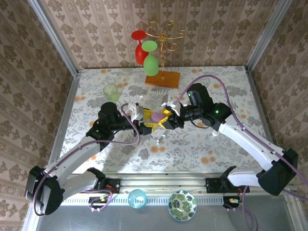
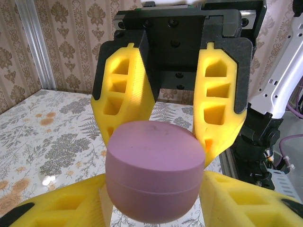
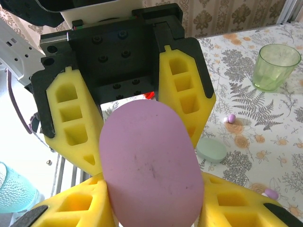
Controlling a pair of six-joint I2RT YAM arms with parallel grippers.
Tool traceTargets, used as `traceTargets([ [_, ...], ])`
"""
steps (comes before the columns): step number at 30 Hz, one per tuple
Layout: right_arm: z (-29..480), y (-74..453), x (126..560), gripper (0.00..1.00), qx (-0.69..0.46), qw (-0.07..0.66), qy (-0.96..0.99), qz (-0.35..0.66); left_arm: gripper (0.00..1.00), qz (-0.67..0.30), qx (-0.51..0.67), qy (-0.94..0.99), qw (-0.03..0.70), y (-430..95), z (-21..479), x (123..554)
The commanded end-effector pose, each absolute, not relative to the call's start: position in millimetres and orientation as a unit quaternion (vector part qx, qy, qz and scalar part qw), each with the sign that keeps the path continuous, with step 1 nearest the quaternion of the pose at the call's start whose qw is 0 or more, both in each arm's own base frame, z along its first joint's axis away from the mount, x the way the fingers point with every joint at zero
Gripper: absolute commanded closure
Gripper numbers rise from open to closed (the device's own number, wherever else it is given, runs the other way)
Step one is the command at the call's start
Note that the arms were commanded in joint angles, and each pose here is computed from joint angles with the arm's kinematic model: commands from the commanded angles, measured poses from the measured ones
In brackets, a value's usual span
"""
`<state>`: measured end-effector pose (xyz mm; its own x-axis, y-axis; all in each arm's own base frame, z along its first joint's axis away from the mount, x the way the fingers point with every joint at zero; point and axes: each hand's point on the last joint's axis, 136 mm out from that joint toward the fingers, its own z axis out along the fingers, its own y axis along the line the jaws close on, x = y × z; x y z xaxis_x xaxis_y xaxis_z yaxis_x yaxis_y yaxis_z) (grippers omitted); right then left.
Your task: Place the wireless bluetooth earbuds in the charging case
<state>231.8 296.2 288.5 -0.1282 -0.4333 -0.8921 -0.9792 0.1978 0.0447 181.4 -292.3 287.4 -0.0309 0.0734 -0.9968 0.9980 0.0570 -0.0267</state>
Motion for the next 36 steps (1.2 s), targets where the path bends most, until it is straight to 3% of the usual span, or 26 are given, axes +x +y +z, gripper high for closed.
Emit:
traceTargets([
  [1,283,292,227,0.88,-0.536,0.39,0.668,0.338,0.51,-0.48,0.504,0.504,0.511,-293,314,176],
  [9,282,287,220,0.89,-0.534,0.393,0.667,0.339,0.61,-0.488,0.506,0.503,0.502,-295,314,175],
  [12,279,287,220,0.89,-0.534,0.391,0.67,0.337,0.6,-0.489,0.507,0.5,0.504,-295,316,175],
  [14,279,287,221,0.89,-0.533,0.39,0.671,0.337,0.53,-0.491,0.507,0.498,0.505,-296,318,175],
  [17,278,288,223,0.89,-0.532,0.392,0.671,0.336,0.53,-0.492,0.508,0.495,0.504,-296,319,174],
  [23,283,289,223,0.89,-0.531,0.397,0.667,0.34,0.63,-0.495,0.509,0.495,0.501,-295,318,171],
  [24,284,289,223,0.89,-0.53,0.397,0.667,0.342,0.63,-0.495,0.509,0.496,0.5,-295,317,172],
  [27,291,291,221,0.89,-0.526,0.405,0.658,0.355,0.46,-0.494,0.51,0.494,0.502,-295,316,171],
  [36,302,292,221,0.91,-0.517,0.421,0.651,0.364,0.46,-0.496,0.514,0.491,0.499,-295,314,169],
])
